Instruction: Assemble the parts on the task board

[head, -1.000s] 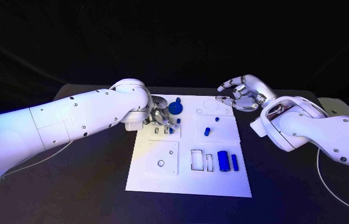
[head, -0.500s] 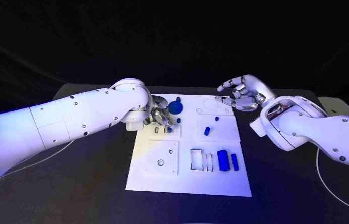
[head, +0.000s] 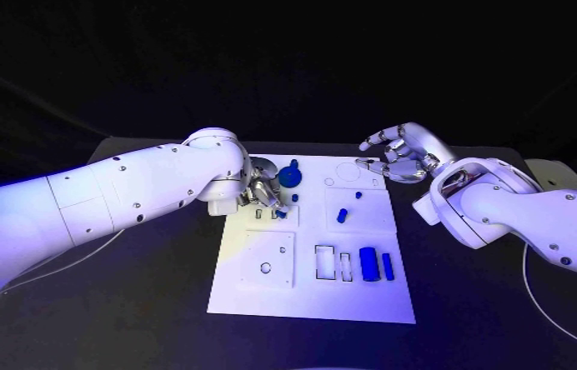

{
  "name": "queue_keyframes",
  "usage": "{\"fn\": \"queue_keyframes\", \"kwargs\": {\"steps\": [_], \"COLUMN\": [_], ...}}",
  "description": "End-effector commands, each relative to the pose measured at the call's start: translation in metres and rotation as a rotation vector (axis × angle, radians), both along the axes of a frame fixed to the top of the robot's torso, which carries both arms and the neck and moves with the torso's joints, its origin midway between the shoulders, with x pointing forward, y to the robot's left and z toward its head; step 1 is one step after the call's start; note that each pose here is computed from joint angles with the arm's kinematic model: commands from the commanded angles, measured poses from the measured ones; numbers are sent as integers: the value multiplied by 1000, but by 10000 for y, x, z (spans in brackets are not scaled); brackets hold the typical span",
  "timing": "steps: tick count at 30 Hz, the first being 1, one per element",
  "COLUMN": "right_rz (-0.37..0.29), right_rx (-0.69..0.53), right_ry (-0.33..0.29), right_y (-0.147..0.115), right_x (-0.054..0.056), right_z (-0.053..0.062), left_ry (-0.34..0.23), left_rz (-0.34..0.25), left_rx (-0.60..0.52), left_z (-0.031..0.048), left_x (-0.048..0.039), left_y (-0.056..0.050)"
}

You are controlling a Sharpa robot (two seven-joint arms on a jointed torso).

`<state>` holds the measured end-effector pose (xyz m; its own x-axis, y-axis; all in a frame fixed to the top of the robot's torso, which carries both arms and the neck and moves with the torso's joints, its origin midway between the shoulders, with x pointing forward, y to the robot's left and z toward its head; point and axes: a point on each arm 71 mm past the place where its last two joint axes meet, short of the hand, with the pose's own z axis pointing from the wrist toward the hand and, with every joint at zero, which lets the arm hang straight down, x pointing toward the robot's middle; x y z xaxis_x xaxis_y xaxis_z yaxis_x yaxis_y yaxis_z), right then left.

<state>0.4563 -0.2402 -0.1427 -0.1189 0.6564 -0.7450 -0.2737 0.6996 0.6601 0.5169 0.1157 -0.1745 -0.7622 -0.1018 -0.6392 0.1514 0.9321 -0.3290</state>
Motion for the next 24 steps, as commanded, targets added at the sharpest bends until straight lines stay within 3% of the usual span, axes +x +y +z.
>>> {"fn": "queue_keyframes", "kwargs": {"steps": [1,12,24], "right_rz": [11,7,0], "right_rx": [-11,-12,-12], "right_ry": [6,6,6], "right_y": [7,-7,-40], "right_x": [-4,-2,-5], "right_z": [-11,-19,-19], "left_ry": [28,13,-86], "left_rz": [22,88,97], "left_rx": [-55,-134,-124], "left_z": [6,46,29], "left_x": [-9,-34,-124], "left_y": [-8,96,173]}}
